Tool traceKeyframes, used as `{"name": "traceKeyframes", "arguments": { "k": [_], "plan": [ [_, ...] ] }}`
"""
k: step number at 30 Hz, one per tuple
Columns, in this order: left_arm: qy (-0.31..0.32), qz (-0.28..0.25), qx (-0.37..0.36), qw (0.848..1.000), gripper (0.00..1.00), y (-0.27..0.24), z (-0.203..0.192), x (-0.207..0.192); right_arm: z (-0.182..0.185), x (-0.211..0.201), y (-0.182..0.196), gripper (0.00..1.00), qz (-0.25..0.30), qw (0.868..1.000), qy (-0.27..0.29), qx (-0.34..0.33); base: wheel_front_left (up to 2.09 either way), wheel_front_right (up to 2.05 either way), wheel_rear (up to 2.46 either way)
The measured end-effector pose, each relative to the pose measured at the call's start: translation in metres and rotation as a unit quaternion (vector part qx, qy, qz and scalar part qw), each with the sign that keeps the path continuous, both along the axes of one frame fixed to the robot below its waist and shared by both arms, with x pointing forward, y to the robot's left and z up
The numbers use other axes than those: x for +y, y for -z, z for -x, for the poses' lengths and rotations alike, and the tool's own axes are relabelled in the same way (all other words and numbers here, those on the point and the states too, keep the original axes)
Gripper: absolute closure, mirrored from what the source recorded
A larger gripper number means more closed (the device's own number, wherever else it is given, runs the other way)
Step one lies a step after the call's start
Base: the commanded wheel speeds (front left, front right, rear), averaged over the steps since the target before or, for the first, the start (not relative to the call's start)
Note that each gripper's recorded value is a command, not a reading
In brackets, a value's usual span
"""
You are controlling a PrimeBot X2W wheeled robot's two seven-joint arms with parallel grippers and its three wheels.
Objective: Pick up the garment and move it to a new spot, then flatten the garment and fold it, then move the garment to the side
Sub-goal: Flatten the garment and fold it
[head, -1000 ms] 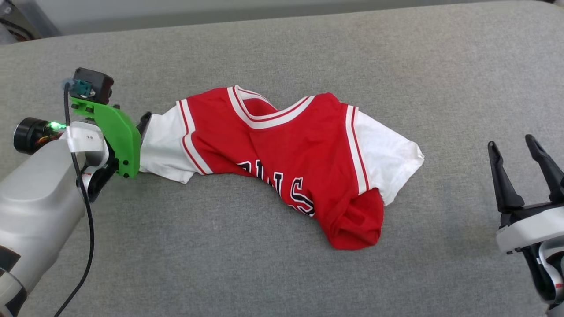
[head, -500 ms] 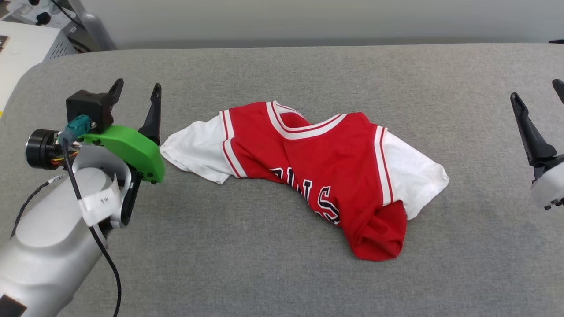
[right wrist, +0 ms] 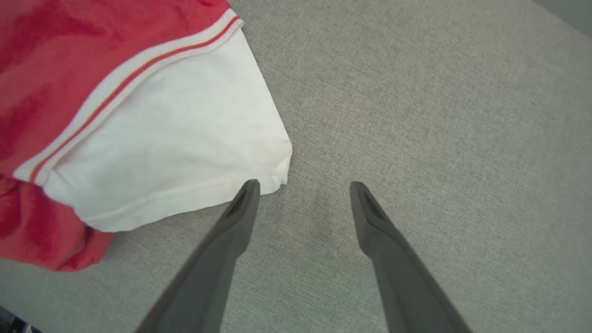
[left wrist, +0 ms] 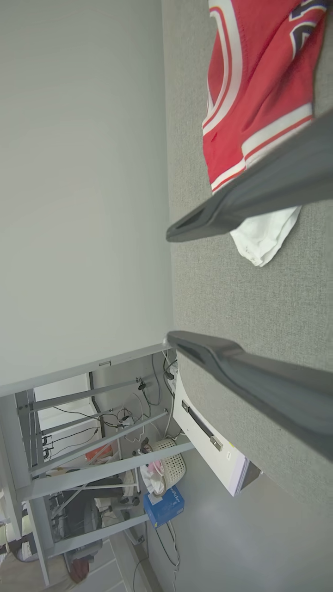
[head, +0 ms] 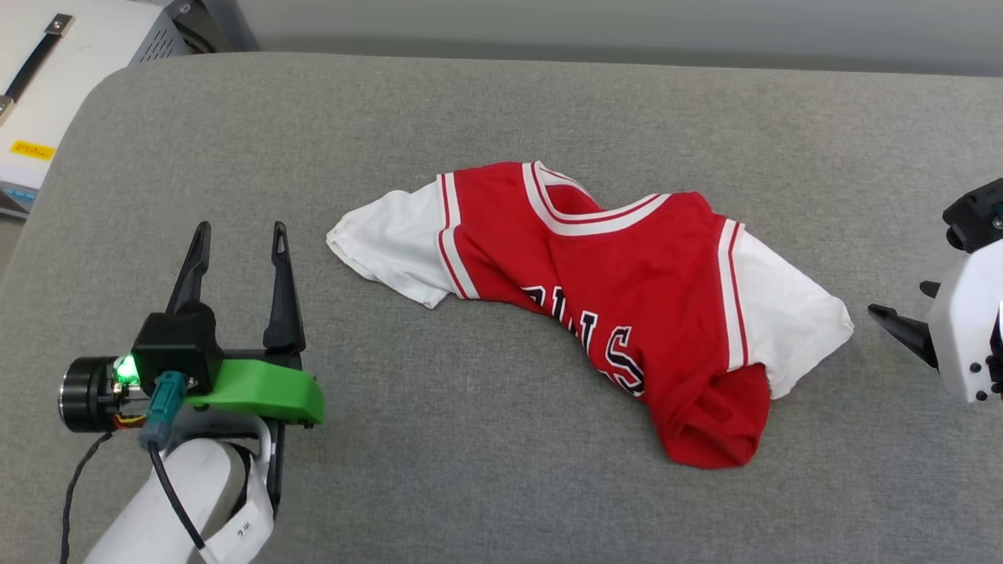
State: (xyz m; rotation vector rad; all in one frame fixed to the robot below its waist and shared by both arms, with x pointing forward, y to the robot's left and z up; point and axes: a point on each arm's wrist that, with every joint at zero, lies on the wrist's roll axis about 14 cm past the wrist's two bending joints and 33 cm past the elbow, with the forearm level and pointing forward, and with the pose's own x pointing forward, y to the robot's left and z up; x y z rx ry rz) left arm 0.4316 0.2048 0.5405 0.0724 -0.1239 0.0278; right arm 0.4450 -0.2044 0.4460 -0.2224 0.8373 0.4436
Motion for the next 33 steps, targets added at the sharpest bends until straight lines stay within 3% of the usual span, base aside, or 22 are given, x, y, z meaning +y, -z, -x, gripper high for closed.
{"name": "traceKeyframes", "arguments": {
  "k": [8, 13, 17, 18, 19, 24, 33],
  "plan": [
    [-0.009, 0.009, 0.015, 1.000, 0.00, 0.021, 0.000, 0.000, -0.010, 0.020, 0.041, 0.00, -0.003, 0.998, -0.011, 0.054, 0.00, 0.00, 0.00],
    [-0.018, 0.009, 0.026, 0.999, 0.00, 0.033, -0.002, 0.005, 0.003, 0.024, 0.079, 0.00, 0.000, 0.995, -0.015, 0.103, 0.00, 0.00, 0.00],
    [-0.023, 0.011, 0.036, 0.999, 0.00, 0.042, -0.003, 0.011, 0.003, 0.018, 0.089, 0.00, 0.006, 0.995, -0.013, 0.098, 0.00, 0.00, 0.00],
    [-0.024, 0.011, 0.037, 0.999, 0.00, 0.043, -0.004, 0.012, 0.003, 0.017, 0.089, 0.56, 0.005, 0.996, -0.012, 0.092, 0.00, 0.00, 0.00],
    [-0.023, 0.005, 0.040, 0.999, 0.00, 0.046, -0.006, 0.014, -0.001, 0.017, 0.084, 1.00, -0.005, 0.998, -0.011, 0.064, 0.00, 0.00, 0.00],
    [-0.007, 0.003, 0.034, 0.999, 0.00, 0.041, -0.009, 0.013, -0.010, 0.014, 0.066, 1.00, -0.028, 1.000, -0.002, 0.004, 0.00, 0.00, 0.00],
    [0.037, -0.026, 0.000, 0.999, 0.00, 0.011, -0.038, 0.015, -0.021, -0.025, 0.015, 1.00, -0.028, 0.995, 0.028, -0.094, 0.00, 0.00, 0.00]
  ]
}}
